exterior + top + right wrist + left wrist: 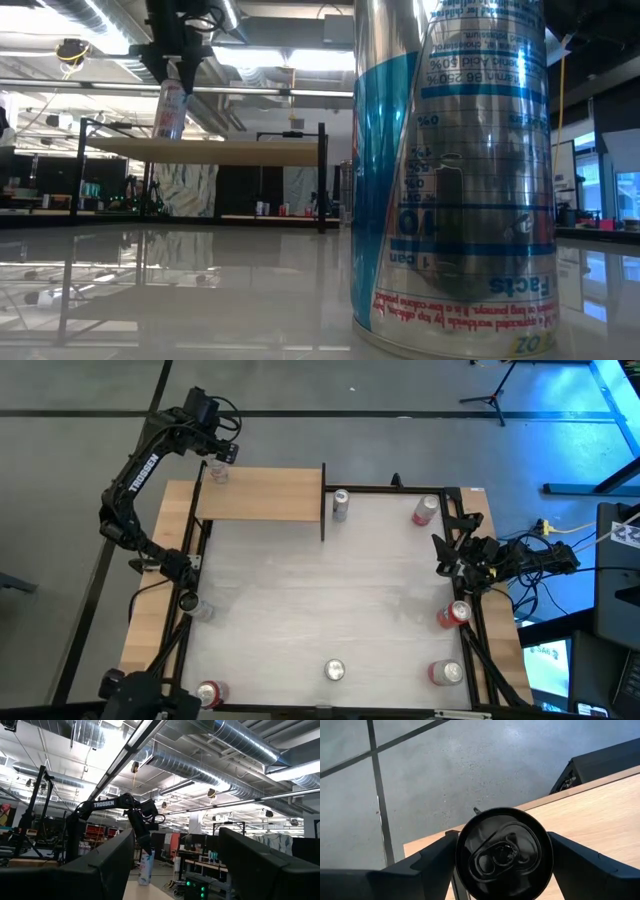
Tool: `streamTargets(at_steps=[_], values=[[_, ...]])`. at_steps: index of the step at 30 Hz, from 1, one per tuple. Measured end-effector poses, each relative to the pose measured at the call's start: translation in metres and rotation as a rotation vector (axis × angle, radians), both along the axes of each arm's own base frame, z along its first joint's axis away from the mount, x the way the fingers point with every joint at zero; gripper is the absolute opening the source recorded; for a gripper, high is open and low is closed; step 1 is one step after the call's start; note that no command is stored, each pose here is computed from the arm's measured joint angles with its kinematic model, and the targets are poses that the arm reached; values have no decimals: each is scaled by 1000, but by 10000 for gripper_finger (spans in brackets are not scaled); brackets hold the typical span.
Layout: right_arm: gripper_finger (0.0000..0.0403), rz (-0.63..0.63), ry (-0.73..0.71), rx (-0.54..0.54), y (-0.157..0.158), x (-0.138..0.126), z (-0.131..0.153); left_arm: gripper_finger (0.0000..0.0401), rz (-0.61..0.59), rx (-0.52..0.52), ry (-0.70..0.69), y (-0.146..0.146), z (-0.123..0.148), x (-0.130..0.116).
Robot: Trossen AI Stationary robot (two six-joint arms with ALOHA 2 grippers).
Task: Place canned beverage on shelf
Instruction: Put the top white pink soda can on the shelf
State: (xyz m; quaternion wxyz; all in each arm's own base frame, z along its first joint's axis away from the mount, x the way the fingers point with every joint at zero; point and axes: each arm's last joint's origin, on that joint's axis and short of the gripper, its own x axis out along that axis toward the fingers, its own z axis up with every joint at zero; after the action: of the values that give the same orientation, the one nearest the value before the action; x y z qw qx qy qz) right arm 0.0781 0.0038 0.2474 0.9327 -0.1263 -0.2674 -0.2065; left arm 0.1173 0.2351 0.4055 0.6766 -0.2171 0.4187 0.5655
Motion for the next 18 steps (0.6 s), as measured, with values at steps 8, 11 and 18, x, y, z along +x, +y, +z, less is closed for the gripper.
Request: streamTargets(at_steps=[8,11,18], values=[[287,0,0,0,0,0,0,284,-17,1,10,-1,0,1],[287,1,0,0,0,0,0,283,-17,2,7,-3,1,1],[287,1,0,0,0,0,0,282,-1,51,9,-12,10,-5]])
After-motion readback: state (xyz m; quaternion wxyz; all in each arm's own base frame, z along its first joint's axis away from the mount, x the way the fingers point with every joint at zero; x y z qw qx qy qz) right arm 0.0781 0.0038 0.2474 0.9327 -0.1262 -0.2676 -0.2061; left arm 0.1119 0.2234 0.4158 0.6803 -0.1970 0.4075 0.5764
